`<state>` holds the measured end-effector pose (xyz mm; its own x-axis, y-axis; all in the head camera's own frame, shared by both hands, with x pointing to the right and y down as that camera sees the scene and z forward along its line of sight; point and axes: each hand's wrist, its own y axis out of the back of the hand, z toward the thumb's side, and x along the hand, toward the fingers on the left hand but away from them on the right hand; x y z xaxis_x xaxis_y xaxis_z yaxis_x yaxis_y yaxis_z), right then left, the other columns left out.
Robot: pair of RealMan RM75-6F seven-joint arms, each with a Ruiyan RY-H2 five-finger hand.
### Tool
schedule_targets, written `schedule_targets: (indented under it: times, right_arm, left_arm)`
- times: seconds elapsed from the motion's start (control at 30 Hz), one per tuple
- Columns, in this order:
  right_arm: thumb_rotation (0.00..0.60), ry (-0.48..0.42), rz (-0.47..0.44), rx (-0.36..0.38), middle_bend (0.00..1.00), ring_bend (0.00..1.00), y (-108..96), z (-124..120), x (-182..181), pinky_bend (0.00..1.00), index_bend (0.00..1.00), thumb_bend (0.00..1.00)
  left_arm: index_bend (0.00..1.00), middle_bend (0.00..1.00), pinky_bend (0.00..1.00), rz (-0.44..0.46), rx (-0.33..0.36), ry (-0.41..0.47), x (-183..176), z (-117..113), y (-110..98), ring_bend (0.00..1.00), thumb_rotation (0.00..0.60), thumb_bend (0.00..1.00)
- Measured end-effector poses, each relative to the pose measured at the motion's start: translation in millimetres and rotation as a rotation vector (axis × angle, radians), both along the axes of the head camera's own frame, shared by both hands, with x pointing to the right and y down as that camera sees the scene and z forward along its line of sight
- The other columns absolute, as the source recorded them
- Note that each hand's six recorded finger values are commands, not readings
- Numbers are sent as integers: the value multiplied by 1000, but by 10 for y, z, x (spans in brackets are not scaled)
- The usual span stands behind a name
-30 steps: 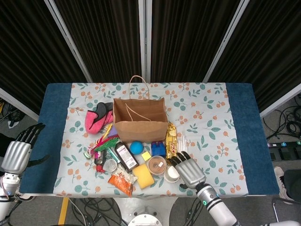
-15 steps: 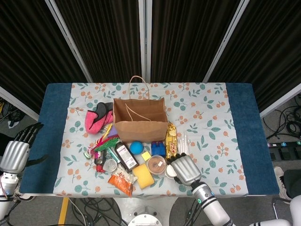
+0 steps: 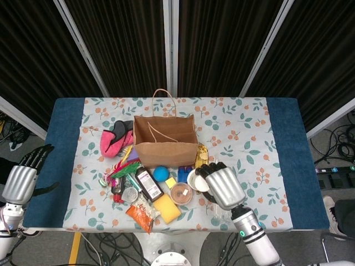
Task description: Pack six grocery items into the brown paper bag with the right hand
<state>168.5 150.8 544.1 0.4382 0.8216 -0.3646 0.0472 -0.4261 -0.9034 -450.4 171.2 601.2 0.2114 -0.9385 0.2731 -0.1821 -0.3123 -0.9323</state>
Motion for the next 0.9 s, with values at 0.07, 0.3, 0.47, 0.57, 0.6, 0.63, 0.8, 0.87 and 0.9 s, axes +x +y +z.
schedule_targets:
  times: [0.07, 0.3, 0.47, 0.57, 0.6, 0.63, 0.8, 0.87, 0.9]
  right_arm:
    - [600, -31, 24, 62, 449, 377, -152, -175, -5, 420, 537, 197]
    - [600, -133, 80, 257, 450, 377, -658, -647, -96, 422, 539, 202]
    - [600, -143, 91, 331, 450, 377, -990, -686, -221, 422, 540, 205]
    - [600, -122, 89, 325, 450, 377, -1126, -560, -311, 422, 540, 204]
    - [600, -115, 90, 316, 450, 377, -1158, -510, -340, 422, 540, 203]
    - [600, -110, 90, 304, 450, 377, -1185, -457, -374, 422, 540, 201]
    - [600, -110, 73, 228, 389, 330, -1202, -186, -594, 362, 482, 128]
    - [600, -117, 63, 201, 296, 222, -1175, -135, -627, 247, 347, 34]
    - [600, -120, 58, 190, 262, 182, -1165, -123, -635, 205, 297, 11]
  left_arm:
    - [146, 199, 226, 1, -1, 0, 5, 3, -4, 150, 600, 137]
    - [146, 199, 226, 6, -2, -4, 11, 10, -43, 150, 600, 138]
    - [146, 199, 226, 2, -6, -11, -10, 21, -58, 150, 600, 139]
    - [146, 199, 226, 1, -6, -14, -17, 27, -72, 150, 600, 139]
    - [146, 200, 226, 0, -5, -15, -19, 29, -79, 150, 600, 138]
    - [146, 199, 226, -1, -5, -15, -20, 30, -83, 150, 600, 138]
    - [146, 199, 226, -5, -5, -19, -38, 31, -98, 149, 600, 138]
    - [146, 199, 226, -5, -4, -20, -43, 29, -102, 150, 600, 138]
    - [146, 199, 226, -5, -3, -20, -46, 27, -108, 150, 600, 138]
